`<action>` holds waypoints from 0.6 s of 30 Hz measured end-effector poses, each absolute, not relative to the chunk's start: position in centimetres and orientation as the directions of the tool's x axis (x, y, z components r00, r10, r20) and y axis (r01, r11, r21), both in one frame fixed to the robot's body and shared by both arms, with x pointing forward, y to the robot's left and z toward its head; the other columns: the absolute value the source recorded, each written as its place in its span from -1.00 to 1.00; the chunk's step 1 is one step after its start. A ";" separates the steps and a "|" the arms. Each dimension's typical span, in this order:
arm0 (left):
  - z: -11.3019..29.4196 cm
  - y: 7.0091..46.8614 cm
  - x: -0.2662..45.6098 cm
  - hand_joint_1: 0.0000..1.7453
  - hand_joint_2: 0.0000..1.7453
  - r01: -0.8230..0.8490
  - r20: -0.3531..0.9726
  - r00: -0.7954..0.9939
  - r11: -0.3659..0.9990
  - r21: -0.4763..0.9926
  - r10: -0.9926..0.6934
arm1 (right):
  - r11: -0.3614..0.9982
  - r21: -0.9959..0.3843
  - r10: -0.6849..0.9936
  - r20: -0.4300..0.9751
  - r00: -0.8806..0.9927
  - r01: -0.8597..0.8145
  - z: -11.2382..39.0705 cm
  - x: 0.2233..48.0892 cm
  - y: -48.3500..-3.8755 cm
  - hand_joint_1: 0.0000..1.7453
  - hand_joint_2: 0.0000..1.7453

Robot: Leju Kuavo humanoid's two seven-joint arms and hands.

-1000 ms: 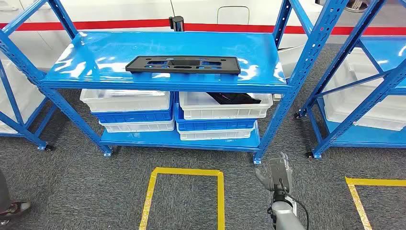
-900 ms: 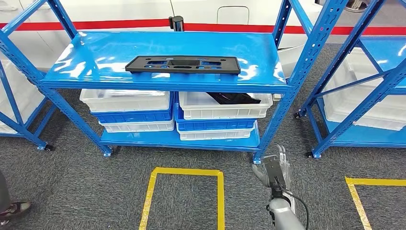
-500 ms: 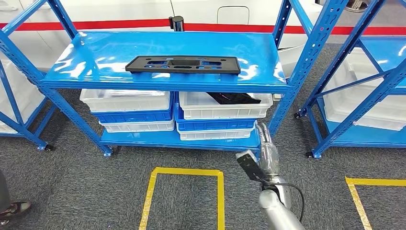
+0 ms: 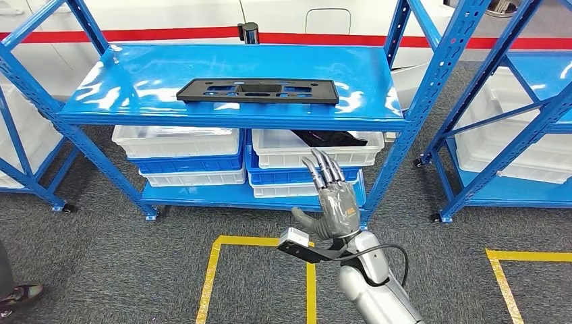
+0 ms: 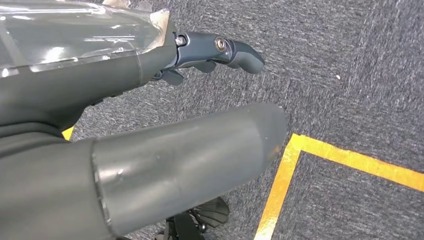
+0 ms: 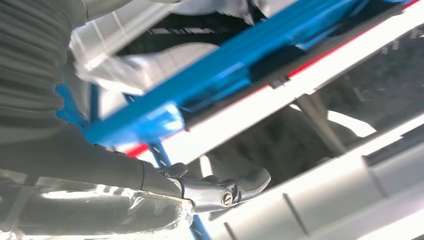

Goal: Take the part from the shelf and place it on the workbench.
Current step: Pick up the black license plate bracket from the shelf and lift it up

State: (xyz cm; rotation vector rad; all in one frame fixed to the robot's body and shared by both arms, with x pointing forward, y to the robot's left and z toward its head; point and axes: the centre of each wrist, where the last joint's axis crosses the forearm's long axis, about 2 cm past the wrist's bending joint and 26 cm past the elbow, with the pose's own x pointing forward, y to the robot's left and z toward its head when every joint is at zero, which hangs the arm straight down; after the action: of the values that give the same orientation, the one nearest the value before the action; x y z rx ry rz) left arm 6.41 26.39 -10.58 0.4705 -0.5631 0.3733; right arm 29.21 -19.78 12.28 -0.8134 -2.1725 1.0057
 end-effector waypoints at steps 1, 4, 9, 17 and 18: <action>-10.6 26.4 6.5 -1.00 -1.00 -0.454 0.583 0.786 0.832 0.319 0.206 | 0.511 -0.811 0.731 0.234 -0.641 0.285 12.7 29.1 -19.4 -1.00 1.00; -10.6 26.4 6.6 -1.00 -1.00 -0.442 0.577 0.792 0.839 0.318 0.198 | 0.473 -0.820 0.726 0.157 -0.669 0.322 13.7 28.7 -18.2 -1.00 1.00; -10.5 26.4 6.8 -1.00 -1.00 -0.402 0.563 0.807 0.864 0.303 0.178 | 0.428 -0.830 0.717 0.070 -0.693 0.358 14.9 28.0 -16.9 -1.00 1.00; -10.5 26.4 7.1 -1.00 -1.00 -0.352 0.550 0.823 0.889 0.293 0.144 | 0.399 -0.852 0.723 0.066 -0.688 0.338 14.4 27.8 -17.6 -1.00 1.00; -10.5 26.3 7.1 -1.00 -1.00 -0.349 0.547 0.825 0.889 0.296 0.141 | 0.397 -0.856 0.724 0.070 -0.686 0.332 14.3 27.8 -17.7 -1.00 1.00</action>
State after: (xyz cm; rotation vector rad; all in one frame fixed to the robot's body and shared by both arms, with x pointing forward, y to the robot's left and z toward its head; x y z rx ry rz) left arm 7.07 26.35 -10.50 0.3995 -0.5424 0.2679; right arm 27.84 -17.72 14.32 -0.9055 -2.2244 1.2171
